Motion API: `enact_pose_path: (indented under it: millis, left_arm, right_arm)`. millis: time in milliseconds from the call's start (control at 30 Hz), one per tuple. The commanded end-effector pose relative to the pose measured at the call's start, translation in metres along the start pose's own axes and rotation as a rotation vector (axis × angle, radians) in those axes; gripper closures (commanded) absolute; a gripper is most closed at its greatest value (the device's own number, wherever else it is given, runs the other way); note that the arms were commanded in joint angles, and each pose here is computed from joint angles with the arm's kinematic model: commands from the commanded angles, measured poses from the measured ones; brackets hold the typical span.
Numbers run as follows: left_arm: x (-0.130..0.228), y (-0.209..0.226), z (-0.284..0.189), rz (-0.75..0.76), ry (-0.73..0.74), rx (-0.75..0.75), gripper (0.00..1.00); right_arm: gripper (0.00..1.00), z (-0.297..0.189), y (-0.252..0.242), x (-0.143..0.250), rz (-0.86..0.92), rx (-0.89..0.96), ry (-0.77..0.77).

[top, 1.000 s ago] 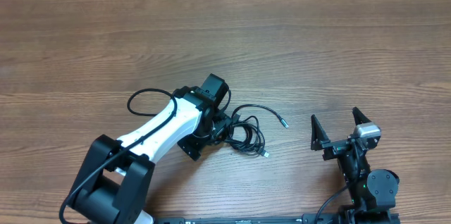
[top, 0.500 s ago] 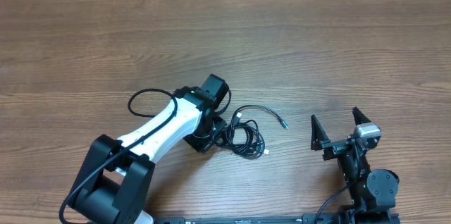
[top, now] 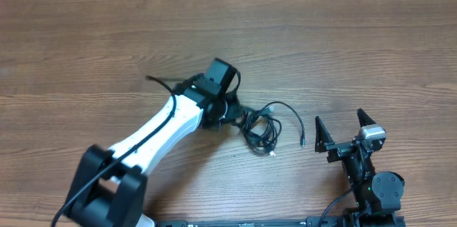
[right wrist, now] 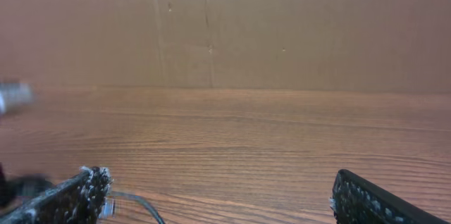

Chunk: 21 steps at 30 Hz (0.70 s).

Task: Untangle cables
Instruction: 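Close the left gripper on the cable bundle and lift it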

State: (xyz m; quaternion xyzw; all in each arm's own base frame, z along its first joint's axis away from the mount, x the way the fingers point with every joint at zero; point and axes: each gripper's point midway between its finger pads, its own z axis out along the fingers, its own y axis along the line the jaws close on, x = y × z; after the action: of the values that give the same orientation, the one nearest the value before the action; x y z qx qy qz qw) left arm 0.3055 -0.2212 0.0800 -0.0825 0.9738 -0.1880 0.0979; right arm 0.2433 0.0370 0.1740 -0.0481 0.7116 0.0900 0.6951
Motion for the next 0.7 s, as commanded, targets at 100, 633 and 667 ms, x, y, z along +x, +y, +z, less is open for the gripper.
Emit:
enact_pose_path:
  millis: [100, 633, 667]
  left_arm:
    - [-0.040, -0.060, -0.099, 0.462, -0.286, 0.159, 0.96]
    - [-0.029, -0.076, -0.202, 0.705, -0.542, 0.240, 0.96]
    - [-0.028, -0.076, -0.205, 0.720, -0.552, 0.239, 0.96]
  right_arm:
    - [0.00, 0.000, -0.002, 0.002, 0.003, 0.008, -0.005]
    - [0.00, 0.000, -0.002, 0.002, 0.003, 0.008, -0.005]
    - [0.00, 0.000, -0.002, 0.001, 0.003, 0.008, -0.005]
